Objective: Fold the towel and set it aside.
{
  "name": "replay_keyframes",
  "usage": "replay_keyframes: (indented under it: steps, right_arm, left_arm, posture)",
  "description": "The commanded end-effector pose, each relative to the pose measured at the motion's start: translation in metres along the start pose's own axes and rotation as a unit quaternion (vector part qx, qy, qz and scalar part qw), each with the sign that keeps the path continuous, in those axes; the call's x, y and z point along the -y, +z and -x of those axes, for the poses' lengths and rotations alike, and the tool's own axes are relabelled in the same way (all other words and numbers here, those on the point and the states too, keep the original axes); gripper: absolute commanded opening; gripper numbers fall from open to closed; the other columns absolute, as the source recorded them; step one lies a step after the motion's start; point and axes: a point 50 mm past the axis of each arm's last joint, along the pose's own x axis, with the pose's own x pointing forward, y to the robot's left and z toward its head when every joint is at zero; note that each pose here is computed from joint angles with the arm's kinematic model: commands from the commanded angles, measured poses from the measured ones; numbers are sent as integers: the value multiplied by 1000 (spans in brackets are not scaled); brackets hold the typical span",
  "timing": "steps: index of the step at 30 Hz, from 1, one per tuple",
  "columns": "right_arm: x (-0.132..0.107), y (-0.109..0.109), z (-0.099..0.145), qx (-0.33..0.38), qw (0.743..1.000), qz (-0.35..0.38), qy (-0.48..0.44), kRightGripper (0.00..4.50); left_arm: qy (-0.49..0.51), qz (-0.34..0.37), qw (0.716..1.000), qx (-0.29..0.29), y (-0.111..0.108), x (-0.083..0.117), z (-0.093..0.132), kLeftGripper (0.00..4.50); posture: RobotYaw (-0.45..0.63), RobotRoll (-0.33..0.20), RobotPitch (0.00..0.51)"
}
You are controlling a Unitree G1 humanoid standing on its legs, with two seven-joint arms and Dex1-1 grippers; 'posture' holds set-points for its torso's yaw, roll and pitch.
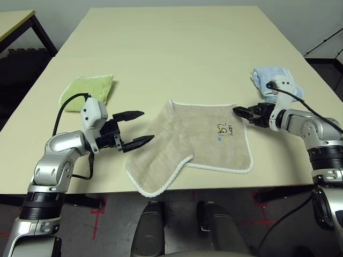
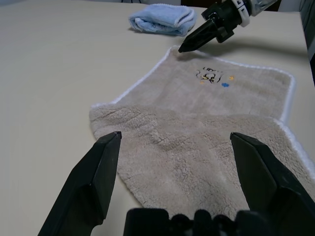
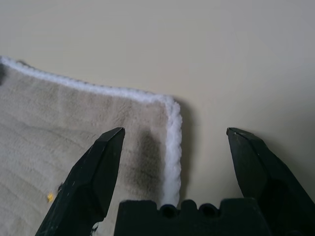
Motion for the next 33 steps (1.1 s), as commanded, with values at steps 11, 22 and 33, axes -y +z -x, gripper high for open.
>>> replay_keyframes:
  steps: [11, 22, 33]
  right_arm:
    - [-9, -6, -18, -36, 999, 2, 39, 4500]
    - [-8, -20, -2, -73, 996, 8, 55, 1647]
    - [-12, -6, 5, -40, 997, 26, 61, 30]
  left_arm:
    - [6, -1, 1000, -13, 1, 2, 1, 4475]
    - [8, 6, 1000, -8, 3, 0, -3, 4500]
    - [1, 7, 1000, -13, 2, 1, -5, 4500]
  posture:
    - [204, 0, 160]
    - [187, 0, 165]
    - [183, 0, 170]
